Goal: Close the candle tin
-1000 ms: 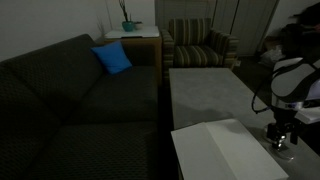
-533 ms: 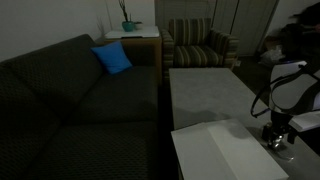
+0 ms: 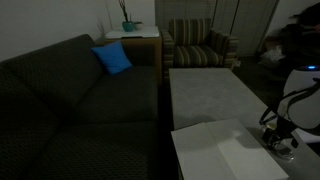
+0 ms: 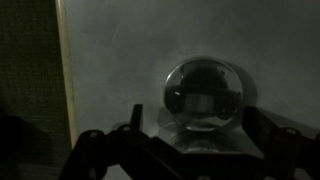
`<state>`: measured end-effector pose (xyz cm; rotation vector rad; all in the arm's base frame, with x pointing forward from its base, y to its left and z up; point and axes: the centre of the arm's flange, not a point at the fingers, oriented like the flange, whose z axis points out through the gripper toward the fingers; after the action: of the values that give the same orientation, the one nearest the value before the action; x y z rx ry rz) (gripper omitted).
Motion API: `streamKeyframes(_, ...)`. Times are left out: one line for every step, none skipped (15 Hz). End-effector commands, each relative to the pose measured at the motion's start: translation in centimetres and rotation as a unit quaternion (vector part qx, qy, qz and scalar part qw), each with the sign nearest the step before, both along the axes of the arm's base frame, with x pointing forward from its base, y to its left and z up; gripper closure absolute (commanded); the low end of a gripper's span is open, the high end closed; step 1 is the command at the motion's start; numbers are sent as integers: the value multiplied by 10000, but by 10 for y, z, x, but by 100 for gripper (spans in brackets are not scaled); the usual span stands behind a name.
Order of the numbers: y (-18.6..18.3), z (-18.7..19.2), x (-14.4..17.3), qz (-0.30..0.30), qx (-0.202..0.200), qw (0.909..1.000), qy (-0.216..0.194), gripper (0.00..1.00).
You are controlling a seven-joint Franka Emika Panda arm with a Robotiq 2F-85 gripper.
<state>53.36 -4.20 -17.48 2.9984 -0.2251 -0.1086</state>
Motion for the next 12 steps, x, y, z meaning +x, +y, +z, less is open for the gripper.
streamKeyframes(-1, 8, -37, -113, -217, 9989, -406, 0)
streamKeyframes(-2, 8, -40, -109, -257, 9982, -531, 0)
streamKeyframes(-3, 8, -43, -104, -283, 9977, -608, 0)
streamKeyframes(-6, 6, -46, -95, -275, 9974, -658, 0)
streamKeyframes(-8, 4, -50, -90, -237, 9973, -690, 0)
streamKeyframes(-10, 1, -52, -67, -176, 9970, -751, 0)
streamKeyframes(-14, -3, -54, 25, -6, 9963, -856, 0)
streamKeyframes(-17, -6, -55, 99, 108, 9954, -948, 0)
streamKeyframes(-20, -12, -56, 181, 276, 9939, -1050, 0)
streamKeyframes(-23, -17, -57, 251, 390, 9924, -1136, 0)
streamKeyframes(-27, -21, -57, 327, 527, 9906, -1216, 0)
streamKeyframes(-31, -23, -58, 388, 634, 9892, -1260, 0)
